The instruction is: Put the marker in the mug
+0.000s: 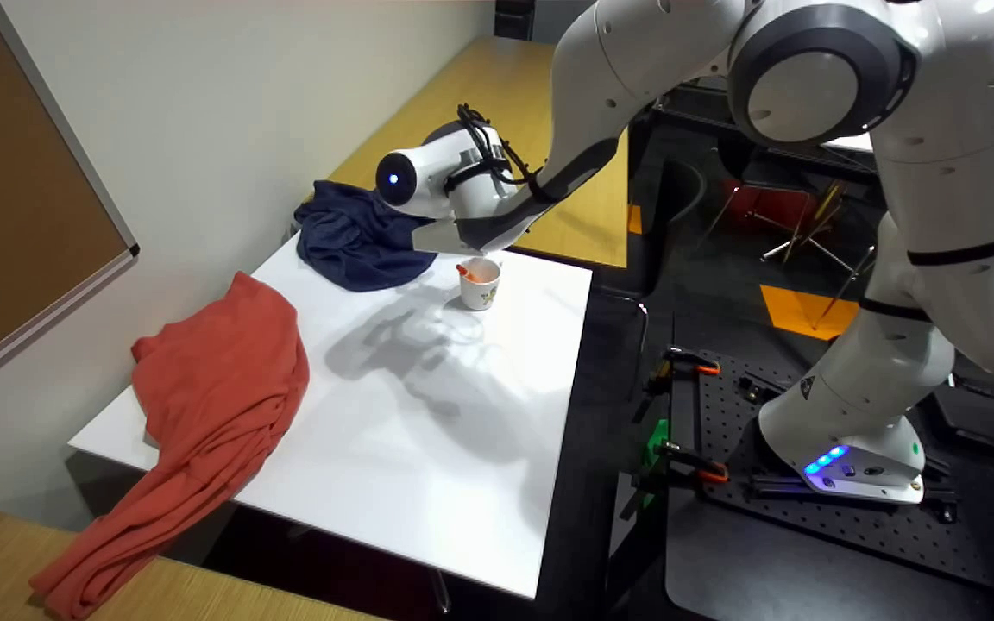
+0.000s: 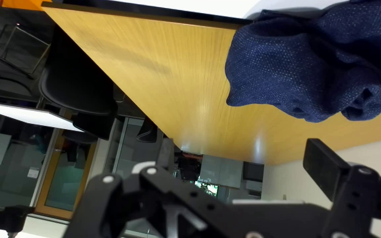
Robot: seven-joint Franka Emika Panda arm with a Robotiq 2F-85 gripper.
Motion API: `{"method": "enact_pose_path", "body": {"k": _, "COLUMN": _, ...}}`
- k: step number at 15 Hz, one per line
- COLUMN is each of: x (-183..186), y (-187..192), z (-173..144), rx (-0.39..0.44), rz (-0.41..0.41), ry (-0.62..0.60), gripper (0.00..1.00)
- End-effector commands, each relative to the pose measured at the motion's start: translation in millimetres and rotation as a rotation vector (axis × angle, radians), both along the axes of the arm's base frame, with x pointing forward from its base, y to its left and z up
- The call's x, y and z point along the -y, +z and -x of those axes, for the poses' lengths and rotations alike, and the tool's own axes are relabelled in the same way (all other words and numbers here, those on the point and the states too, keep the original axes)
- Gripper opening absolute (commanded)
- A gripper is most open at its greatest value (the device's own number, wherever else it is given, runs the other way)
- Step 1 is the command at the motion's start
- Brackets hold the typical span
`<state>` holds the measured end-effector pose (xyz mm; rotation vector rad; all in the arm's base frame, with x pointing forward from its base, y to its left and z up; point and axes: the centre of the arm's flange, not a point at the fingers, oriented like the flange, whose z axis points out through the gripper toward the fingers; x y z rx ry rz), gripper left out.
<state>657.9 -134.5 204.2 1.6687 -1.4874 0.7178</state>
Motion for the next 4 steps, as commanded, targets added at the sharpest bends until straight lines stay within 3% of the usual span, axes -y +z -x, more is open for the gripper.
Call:
{"method": "enact_pose_path", "body": {"k": 1, "x": 0.7, "y": 4.6, "z": -0.2, "rx": 0.003, "rz": -0.004, "ry": 0.003, "gripper": 1.00}}
{"method": "enact_pose_path", "body": {"k": 4, "x": 0.5, "y": 3.5, "z": -0.3, "rx": 0.004, "rz": -0.015, "ry": 0.002, "gripper": 1.00}}
